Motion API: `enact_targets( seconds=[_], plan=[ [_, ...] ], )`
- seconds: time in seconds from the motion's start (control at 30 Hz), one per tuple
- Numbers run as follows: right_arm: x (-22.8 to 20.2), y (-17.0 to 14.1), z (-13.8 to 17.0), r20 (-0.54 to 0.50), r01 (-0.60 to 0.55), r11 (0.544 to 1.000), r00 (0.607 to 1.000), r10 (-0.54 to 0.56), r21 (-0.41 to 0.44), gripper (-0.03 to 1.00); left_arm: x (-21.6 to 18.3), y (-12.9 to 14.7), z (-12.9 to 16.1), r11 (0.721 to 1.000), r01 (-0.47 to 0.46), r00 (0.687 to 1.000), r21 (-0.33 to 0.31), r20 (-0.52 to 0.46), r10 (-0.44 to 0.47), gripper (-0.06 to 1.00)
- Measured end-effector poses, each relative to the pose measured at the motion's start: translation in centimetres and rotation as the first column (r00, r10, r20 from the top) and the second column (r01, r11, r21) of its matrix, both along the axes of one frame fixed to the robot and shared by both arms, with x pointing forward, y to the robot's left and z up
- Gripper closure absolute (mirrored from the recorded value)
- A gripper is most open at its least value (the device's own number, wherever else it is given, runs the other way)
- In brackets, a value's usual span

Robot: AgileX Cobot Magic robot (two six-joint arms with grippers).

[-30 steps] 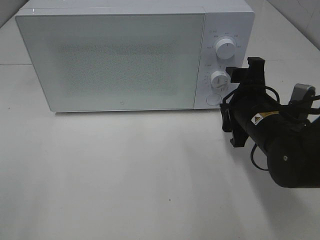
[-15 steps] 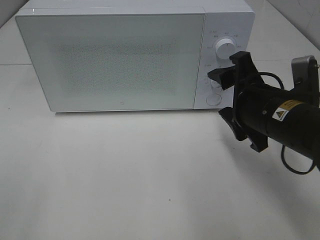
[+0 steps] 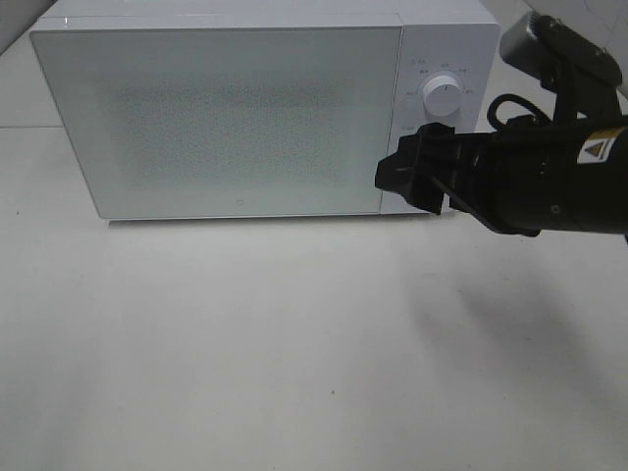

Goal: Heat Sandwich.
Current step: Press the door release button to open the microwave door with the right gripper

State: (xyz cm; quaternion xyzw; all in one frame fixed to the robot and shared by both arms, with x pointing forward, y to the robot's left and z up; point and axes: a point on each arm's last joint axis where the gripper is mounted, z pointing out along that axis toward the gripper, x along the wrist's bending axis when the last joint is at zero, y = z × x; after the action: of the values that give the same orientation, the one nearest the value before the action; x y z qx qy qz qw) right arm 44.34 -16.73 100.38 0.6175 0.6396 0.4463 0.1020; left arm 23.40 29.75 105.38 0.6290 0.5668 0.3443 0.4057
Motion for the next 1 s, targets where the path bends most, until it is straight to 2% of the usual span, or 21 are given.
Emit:
enact_targets(
  seconds=[0.03,0.13,0.17,0.2,0.27,0.4,0.53,0.87,0.97,1.0],
  plan=[
    [0.1,-0.3,0.9,-0.005,-0.074,0.994,0.997,0.073,-0.083,0.2,0.0,0.0,0.0,1.0,0.0,1.0,0.0,0.0,0.0,-0.05],
    [0.1,-1.2,2.5,-0.036,-0.171,0.965,0.985,0.167,-0.199,0.2,0.0,0.0,0.0,1.0,0.0,1.0,0.0,0.0,0.0,-0.05],
    [0.1,-1.2,2.5,-0.036,-0.171,0.965,0.985,0.167,-0.199,0.2,0.0,0.0,0.0,1.0,0.0,1.0,0.0,0.0,0.0,-0.05],
    [-0.2,-1.9,3.7,-0.043,-0.213,0.94,0.977,0.209,-0.266,0.2,0.0,0.0,0.0,1.0,0.0,1.0,0.0,0.0,0.0,-0.05],
    [-0.7,-2.5,4.9,-0.045,-0.249,0.907,0.968,0.249,-0.34,0.2,0.0,0.0,0.0,1.0,0.0,1.0,0.0,0.0,0.0,-0.05],
    [-2.7,-3.9,6.8,-0.054,-0.277,0.861,0.958,0.282,-0.427,0.2,0.0,0.0,0.0,1.0,0.0,1.0,0.0,0.0,0.0,-0.05],
    [-5.2,-5.3,8.1,-0.068,-0.287,0.846,0.955,0.288,-0.449,0.2,0.0,0.0,0.0,1.0,0.0,1.0,0.0,0.0,0.0,-0.05],
    [-12.2,-8.8,10.5,-0.051,-0.266,0.856,0.961,0.273,-0.443,0.2,0.0,0.0,0.0,1.0,0.0,1.0,0.0,0.0,0.0,-0.05],
    [-14.1,-10.1,10.6,-0.012,-0.205,0.88,0.975,0.222,-0.428,0.2,0.0,0.0,0.0,1.0,0.0,1.0,0.0,0.0,0.0,-0.05],
    [-15.1,-10.9,10.3,0.01,-0.147,0.895,0.986,0.166,-0.422,0.2,0.0,0.0,0.0,1.0,0.0,1.0,0.0,0.0,0.0,-0.05]
  ],
)
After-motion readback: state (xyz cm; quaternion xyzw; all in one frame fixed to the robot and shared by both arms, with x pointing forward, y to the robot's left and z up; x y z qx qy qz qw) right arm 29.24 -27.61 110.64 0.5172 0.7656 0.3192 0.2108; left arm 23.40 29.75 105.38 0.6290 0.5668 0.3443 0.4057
